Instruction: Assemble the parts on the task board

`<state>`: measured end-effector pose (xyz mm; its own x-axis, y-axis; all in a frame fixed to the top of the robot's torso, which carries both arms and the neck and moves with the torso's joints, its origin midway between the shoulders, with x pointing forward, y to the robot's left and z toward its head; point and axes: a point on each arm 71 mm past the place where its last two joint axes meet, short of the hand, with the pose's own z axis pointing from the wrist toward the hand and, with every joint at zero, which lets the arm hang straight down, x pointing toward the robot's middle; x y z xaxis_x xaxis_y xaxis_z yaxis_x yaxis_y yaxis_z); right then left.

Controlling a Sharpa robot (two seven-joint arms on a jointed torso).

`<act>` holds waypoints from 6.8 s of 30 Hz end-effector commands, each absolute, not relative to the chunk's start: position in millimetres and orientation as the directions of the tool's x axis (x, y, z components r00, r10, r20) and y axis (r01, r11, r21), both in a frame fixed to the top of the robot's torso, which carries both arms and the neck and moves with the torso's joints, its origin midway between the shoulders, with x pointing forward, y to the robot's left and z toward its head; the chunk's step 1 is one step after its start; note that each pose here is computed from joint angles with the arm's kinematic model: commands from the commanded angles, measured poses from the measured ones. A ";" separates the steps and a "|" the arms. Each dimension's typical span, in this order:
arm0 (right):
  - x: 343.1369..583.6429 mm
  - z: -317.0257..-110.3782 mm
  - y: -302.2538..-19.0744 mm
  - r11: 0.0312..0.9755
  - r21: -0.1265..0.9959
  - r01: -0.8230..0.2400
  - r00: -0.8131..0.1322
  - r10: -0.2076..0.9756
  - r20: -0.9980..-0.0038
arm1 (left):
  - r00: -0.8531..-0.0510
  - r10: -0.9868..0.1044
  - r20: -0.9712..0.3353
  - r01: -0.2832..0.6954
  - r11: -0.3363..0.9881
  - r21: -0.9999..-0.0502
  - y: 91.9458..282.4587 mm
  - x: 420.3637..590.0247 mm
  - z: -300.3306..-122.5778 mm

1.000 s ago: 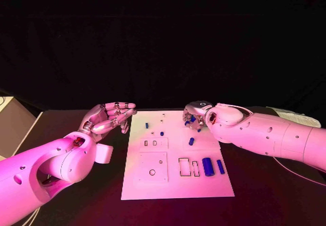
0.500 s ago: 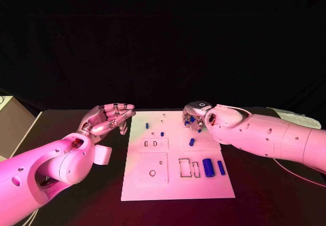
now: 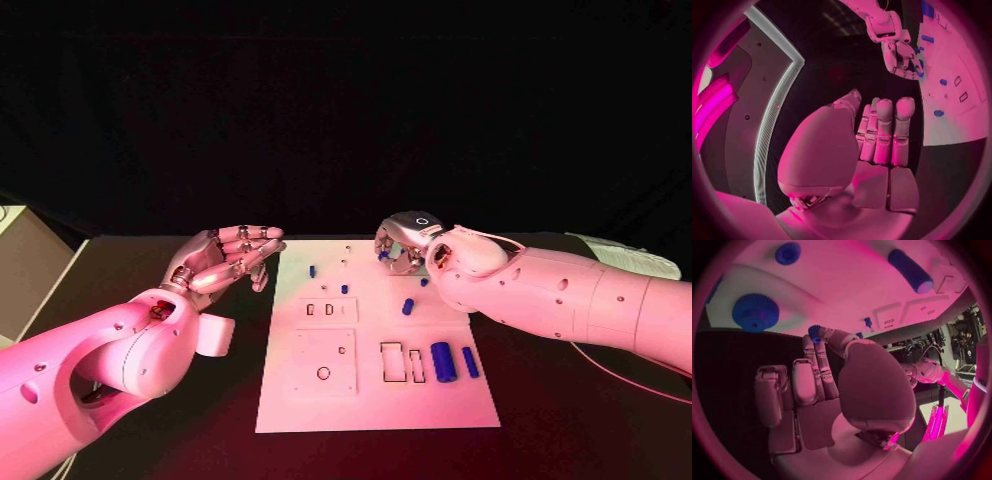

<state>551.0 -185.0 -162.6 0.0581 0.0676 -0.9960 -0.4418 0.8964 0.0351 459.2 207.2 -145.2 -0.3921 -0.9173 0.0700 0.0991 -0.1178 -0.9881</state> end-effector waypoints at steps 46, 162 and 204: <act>573.9 -154.9 -144.1 0.906 0.026 -0.422 0.144 0.096 -0.985 | -0.407 -0.910 0.076 0.110 -0.132 -0.985 201.8 459.5 -140.6; 563.8 -153.8 -148.5 0.920 -0.048 -0.390 0.178 0.024 -0.984 | -0.400 -0.913 0.073 0.106 -0.126 -0.986 208.2 462.9 -143.0; 555.8 -149.3 -167.2 0.920 -0.003 -0.393 0.211 0.087 -0.974 | -0.395 -0.916 0.070 0.107 -0.122 -0.987 210.9 462.9 -142.9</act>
